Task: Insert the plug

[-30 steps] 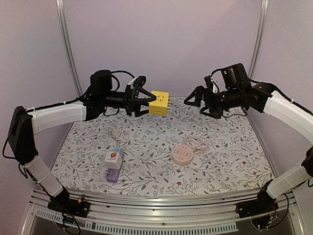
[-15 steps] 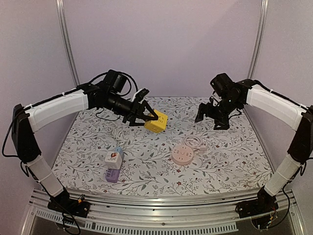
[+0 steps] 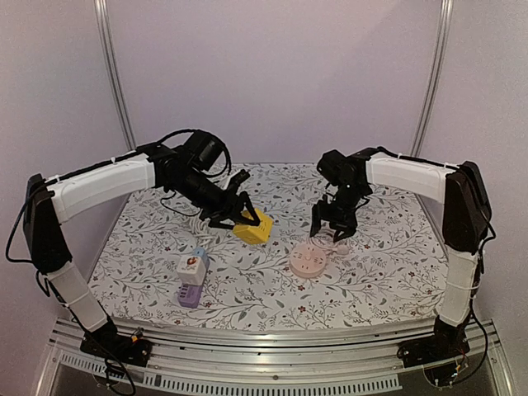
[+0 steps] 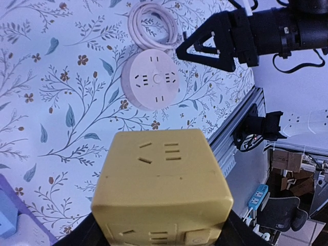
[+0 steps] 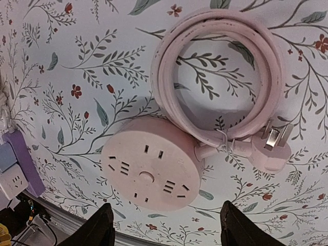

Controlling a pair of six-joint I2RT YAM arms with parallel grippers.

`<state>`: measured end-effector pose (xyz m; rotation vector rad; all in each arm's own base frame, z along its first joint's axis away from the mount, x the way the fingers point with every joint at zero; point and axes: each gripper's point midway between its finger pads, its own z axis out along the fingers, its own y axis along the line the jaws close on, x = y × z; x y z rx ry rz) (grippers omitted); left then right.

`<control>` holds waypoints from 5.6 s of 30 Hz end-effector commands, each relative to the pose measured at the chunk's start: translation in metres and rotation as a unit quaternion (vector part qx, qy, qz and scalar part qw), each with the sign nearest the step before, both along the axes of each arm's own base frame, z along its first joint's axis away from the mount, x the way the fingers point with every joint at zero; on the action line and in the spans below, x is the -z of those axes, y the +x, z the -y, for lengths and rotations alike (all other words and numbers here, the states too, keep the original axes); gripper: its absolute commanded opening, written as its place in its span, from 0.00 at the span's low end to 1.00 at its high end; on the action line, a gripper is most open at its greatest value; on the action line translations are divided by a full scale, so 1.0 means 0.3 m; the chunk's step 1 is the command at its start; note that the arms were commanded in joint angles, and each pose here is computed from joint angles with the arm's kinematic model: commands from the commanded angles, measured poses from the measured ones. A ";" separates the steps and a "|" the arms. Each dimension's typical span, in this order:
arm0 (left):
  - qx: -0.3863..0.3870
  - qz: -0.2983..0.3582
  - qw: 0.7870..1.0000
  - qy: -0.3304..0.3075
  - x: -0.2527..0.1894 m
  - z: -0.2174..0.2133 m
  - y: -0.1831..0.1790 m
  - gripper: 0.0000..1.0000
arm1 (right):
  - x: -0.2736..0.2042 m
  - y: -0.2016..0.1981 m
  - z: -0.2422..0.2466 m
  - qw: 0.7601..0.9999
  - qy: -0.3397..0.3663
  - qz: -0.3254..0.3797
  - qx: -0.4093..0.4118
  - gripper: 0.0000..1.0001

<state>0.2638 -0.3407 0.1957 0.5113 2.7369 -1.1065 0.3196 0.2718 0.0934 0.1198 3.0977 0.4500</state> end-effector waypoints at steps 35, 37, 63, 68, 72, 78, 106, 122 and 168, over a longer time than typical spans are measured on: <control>0.035 0.015 0.997 0.065 0.011 -0.040 -0.136 0.00 | 0.240 0.071 -0.170 0.993 0.044 -0.001 -0.109 0.48; 0.035 0.015 0.997 0.067 0.013 -0.042 -0.139 0.00 | 0.242 0.043 -0.187 0.992 0.044 -0.004 -0.115 0.47; 0.056 0.006 0.994 0.088 0.054 0.002 -0.207 0.00 | 0.217 -0.127 0.022 0.994 -0.094 -0.042 -0.032 0.43; 0.058 0.006 0.994 0.092 0.057 0.010 -0.213 0.00 | 0.207 -0.179 0.046 0.995 -0.087 -0.055 -0.017 0.43; 0.059 0.005 0.993 0.098 0.067 0.036 -0.209 0.00 | 0.181 -0.207 0.076 0.994 -0.094 -0.059 0.001 0.43; 0.075 0.001 0.991 0.107 0.082 0.113 -0.217 0.00 | 0.168 -0.265 0.089 0.992 -0.088 -0.090 0.020 0.42; 0.136 0.026 0.969 0.202 0.174 0.318 -0.193 0.00 | -0.188 -0.235 0.213 0.994 -0.084 0.066 -0.028 0.80; 0.165 0.033 0.956 0.240 0.269 0.362 -0.167 0.00 | -0.252 -0.337 0.411 0.985 -0.116 0.120 0.048 0.97; 0.152 0.028 0.954 0.257 0.372 0.418 -0.173 0.00 | -0.196 -0.385 0.438 0.986 -0.136 0.092 0.017 0.99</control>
